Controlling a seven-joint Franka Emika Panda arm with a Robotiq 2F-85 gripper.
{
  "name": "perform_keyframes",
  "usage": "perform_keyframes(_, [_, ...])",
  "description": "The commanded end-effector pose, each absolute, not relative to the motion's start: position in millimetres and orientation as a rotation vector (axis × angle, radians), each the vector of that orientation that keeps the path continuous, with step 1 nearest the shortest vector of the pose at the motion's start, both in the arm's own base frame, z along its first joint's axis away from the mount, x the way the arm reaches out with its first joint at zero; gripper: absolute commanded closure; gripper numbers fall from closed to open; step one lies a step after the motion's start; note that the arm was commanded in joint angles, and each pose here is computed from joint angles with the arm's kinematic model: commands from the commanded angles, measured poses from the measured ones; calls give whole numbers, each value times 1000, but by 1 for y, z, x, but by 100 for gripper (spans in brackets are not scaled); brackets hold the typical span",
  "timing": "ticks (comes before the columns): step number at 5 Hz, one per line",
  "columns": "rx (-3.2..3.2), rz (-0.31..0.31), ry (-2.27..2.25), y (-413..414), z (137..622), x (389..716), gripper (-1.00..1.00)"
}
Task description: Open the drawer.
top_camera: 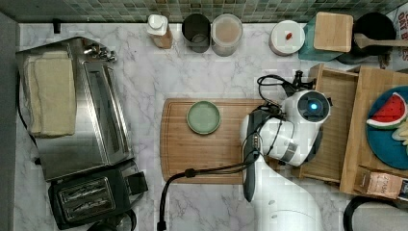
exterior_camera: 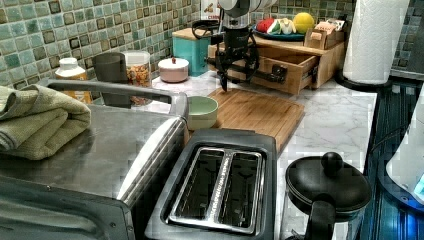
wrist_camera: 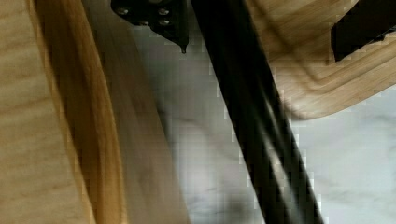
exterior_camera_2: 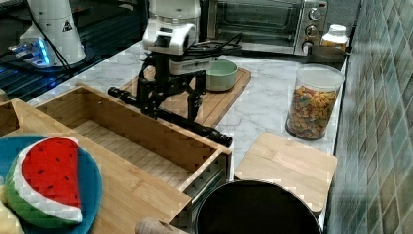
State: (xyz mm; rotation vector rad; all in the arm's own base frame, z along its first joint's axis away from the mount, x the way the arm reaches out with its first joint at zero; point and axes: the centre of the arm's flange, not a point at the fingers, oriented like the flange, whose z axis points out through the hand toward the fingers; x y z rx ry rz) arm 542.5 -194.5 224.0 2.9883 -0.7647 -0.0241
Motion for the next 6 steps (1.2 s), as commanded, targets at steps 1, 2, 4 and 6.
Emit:
perform_keyframes(1, [3142, 86, -118, 34, 283, 576, -100])
perform_keyframes(2, [3138, 94, -166, 53, 290, 577, -100])
perform_keyframes(4, [3193, 139, -120, 55, 302, 576, -100])
perform_keyframes(6, [3193, 139, -120, 55, 301, 576, -100])
